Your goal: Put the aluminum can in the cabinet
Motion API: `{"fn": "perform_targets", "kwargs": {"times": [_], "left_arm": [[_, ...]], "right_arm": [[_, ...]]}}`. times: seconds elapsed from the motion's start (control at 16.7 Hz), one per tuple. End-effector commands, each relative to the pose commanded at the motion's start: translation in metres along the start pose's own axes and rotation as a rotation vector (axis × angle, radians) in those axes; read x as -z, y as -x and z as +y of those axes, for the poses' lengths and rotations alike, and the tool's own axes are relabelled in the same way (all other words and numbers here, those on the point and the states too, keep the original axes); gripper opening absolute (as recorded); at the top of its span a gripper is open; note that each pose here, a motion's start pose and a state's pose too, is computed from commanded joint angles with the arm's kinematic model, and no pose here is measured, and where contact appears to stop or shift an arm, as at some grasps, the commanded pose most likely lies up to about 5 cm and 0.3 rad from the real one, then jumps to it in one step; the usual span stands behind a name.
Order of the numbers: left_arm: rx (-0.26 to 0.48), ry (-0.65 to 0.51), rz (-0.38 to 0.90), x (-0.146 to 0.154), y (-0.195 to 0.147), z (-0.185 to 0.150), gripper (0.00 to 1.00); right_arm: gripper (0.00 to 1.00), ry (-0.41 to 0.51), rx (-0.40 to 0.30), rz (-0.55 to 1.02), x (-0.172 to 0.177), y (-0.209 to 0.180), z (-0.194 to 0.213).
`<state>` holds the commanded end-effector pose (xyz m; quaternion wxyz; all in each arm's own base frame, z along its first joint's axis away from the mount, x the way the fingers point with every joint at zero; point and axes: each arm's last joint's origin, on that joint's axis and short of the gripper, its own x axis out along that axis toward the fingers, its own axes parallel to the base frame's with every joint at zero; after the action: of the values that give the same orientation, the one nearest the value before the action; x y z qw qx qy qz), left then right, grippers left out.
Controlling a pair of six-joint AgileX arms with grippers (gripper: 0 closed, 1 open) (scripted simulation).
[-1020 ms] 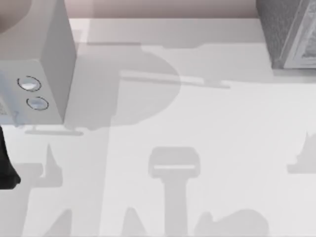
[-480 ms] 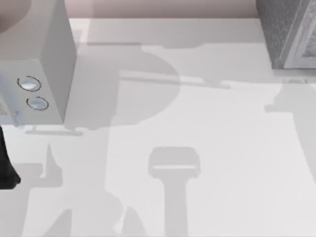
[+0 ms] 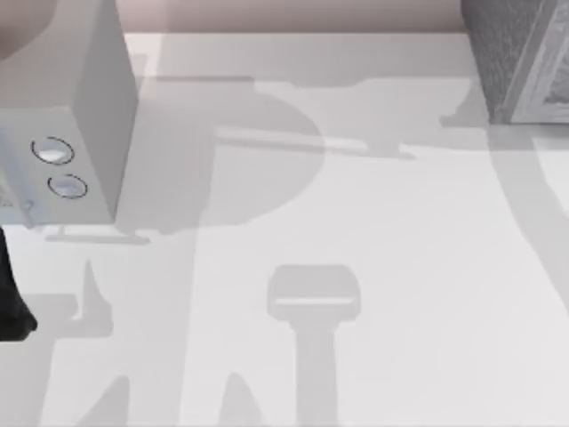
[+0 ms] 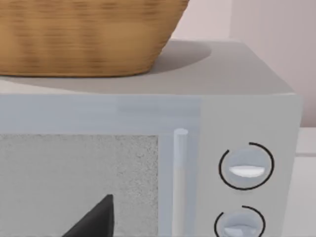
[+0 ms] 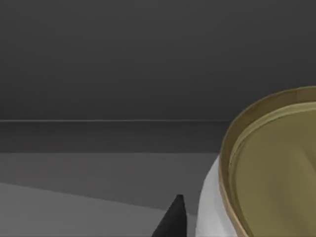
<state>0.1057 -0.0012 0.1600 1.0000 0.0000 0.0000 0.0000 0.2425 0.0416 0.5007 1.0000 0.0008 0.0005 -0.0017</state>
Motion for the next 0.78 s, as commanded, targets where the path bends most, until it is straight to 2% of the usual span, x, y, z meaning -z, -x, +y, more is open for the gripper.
{"fn": "perform_targets", "kwargs": {"times": [0.6, 0.78], "left_arm": [[0.000, 0.000, 0.000, 0.000, 0.000, 0.000, 1.00], [0.000, 0.000, 0.000, 0.000, 0.000, 0.000, 1.00]], "right_arm": [[0.00, -0.001, 0.002, 0.002, -0.010, -0.017, 0.005], [0.00, 0.002, 0.002, 0.022, -0.015, -0.038, 0.007]]}}
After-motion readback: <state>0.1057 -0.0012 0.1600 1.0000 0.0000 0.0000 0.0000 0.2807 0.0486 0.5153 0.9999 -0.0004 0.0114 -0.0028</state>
